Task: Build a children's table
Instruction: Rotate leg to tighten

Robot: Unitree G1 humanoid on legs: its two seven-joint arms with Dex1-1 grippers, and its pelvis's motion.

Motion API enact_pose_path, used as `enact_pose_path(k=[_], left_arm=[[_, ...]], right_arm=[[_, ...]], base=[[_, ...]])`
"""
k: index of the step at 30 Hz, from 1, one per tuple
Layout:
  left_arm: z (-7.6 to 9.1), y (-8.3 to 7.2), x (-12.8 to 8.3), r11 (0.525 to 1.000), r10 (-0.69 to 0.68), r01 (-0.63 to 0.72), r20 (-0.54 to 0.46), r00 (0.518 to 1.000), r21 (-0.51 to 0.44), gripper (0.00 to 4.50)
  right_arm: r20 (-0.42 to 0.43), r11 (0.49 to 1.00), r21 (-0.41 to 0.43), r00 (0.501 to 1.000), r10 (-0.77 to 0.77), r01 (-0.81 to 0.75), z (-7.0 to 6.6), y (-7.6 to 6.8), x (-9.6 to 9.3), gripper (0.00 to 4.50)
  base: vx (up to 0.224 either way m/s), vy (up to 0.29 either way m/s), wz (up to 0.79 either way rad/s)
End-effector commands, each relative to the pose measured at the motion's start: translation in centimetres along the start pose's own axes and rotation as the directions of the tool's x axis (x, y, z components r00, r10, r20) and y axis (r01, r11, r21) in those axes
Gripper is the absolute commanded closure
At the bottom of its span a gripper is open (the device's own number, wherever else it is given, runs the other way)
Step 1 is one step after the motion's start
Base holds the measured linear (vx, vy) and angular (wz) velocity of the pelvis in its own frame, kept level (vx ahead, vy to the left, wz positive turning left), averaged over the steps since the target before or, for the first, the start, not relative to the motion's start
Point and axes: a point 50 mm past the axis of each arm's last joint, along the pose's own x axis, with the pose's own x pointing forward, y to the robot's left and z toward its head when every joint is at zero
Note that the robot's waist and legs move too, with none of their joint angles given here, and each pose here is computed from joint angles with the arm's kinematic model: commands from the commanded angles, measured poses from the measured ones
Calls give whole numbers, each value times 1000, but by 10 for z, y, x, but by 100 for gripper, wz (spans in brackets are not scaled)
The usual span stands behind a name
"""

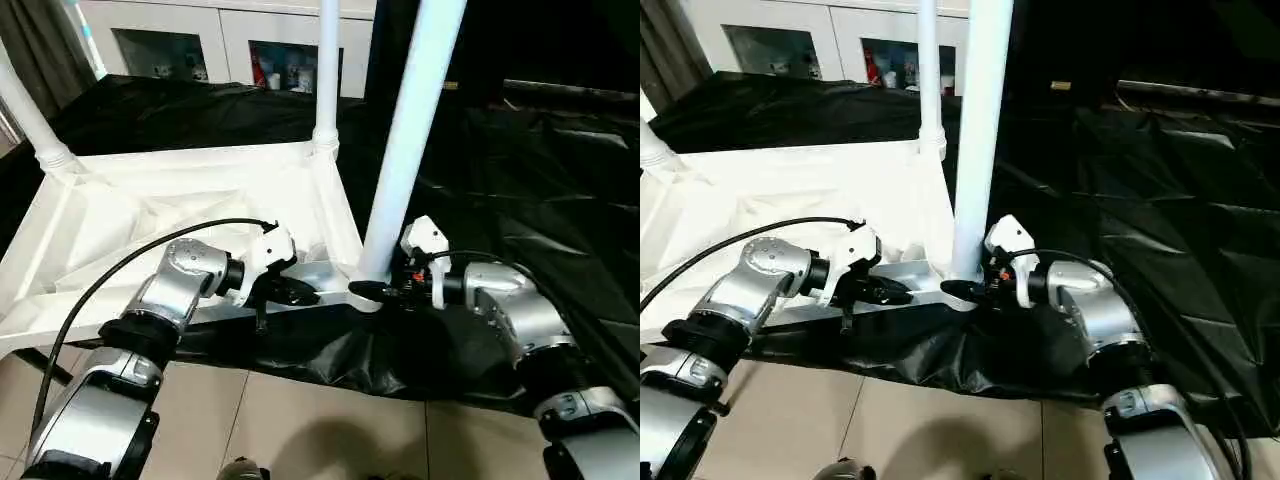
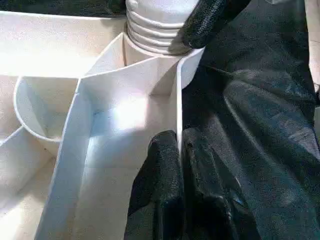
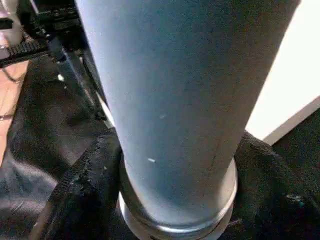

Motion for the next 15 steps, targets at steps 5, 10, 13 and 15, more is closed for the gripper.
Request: enact_pose_path(k=[5, 10, 13, 15], left_arm=[[12, 10, 25, 983, 176, -174, 26, 984, -53, 450], [37, 19, 55, 917, 374, -359, 66, 925, -172, 450], [43, 16, 67, 915, 388, -379, 44, 921, -136, 450], [45, 15, 70, 923, 374, -367, 44, 926, -116, 450]], right_arm=[[-33, 938, 144, 949, -313, 314, -21, -2, 19, 180], [-126, 770, 256, 809, -574, 585, -29, 6, 54, 181], [-121, 767, 251, 805, -581, 591, -20, 17, 77, 181], [-99, 771, 253, 808, -581, 585, -15, 17, 79, 181]], base=[[0, 0, 0], [0, 0, 0], [0, 0, 0], [0, 0, 0]])
